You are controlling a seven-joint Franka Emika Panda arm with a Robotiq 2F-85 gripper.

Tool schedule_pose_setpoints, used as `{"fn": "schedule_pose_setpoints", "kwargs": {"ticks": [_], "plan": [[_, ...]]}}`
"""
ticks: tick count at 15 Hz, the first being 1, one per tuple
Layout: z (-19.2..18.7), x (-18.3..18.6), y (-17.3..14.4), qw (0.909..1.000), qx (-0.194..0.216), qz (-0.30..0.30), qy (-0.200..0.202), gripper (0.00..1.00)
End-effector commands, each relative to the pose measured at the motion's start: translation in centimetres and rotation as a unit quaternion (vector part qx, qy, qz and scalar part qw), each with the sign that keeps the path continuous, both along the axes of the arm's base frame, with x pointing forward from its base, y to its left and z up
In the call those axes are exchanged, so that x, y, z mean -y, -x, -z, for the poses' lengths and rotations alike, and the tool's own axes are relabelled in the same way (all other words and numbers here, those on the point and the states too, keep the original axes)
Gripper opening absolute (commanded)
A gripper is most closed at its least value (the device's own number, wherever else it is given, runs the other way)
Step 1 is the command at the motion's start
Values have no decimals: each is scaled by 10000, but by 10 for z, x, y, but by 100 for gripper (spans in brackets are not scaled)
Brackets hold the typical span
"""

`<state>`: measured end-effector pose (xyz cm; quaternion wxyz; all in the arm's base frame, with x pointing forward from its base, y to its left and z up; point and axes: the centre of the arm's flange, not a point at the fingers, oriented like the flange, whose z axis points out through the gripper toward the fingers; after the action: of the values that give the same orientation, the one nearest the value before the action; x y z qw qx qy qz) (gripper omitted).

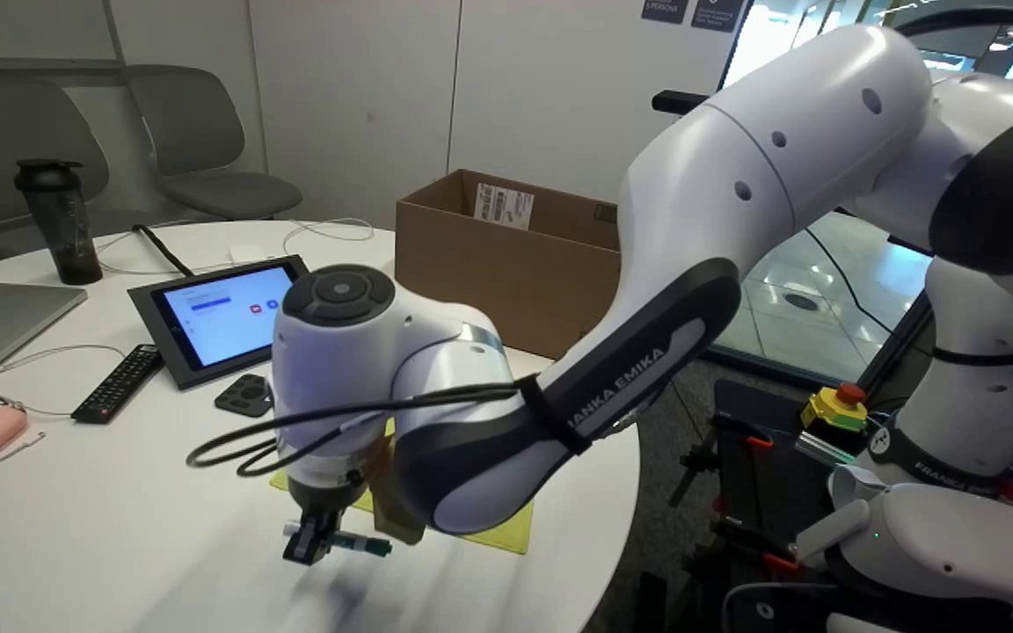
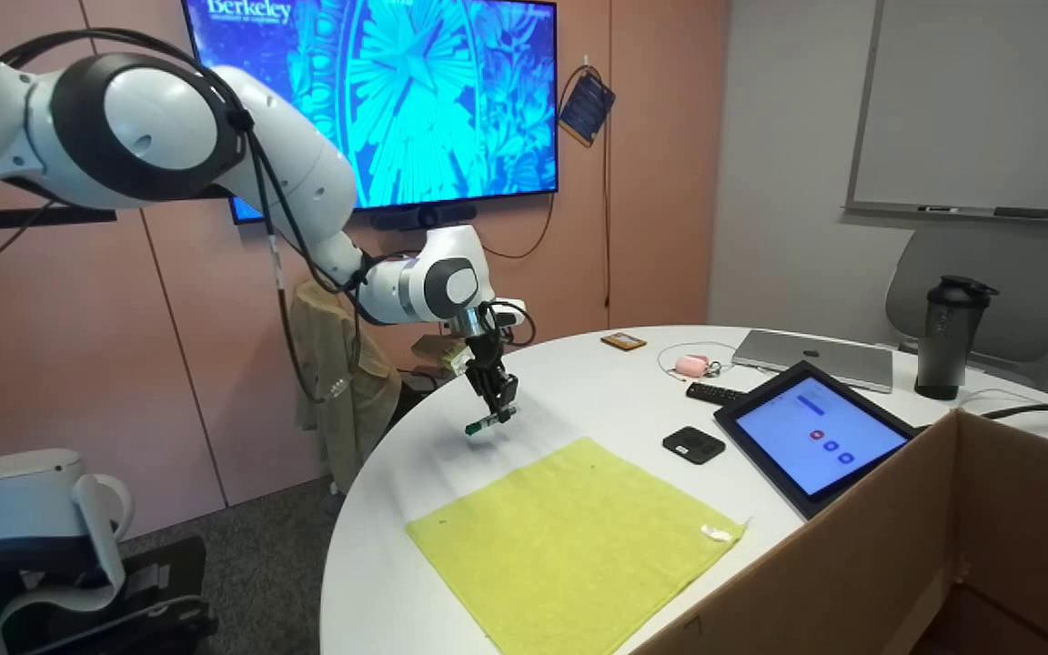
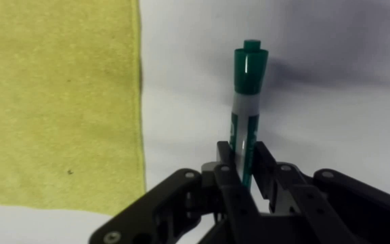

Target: Put the black marker on the green towel, fold the towel twice and place it inside the box

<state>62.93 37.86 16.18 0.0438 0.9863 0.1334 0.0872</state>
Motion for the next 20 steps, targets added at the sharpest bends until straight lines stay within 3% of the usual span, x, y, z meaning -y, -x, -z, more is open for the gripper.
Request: {"fn": "schedule_pose_setpoints", "kwargs": {"ticks": [1, 5, 9, 20], "plan": [[-42, 62, 14, 9987, 330, 379, 109, 16], [-45, 123, 13, 9954, 459, 830, 126, 16], [-21, 164, 16, 9931, 422, 1080, 157, 16], [52, 219, 8, 9824, 222, 1754, 604, 16]]}}
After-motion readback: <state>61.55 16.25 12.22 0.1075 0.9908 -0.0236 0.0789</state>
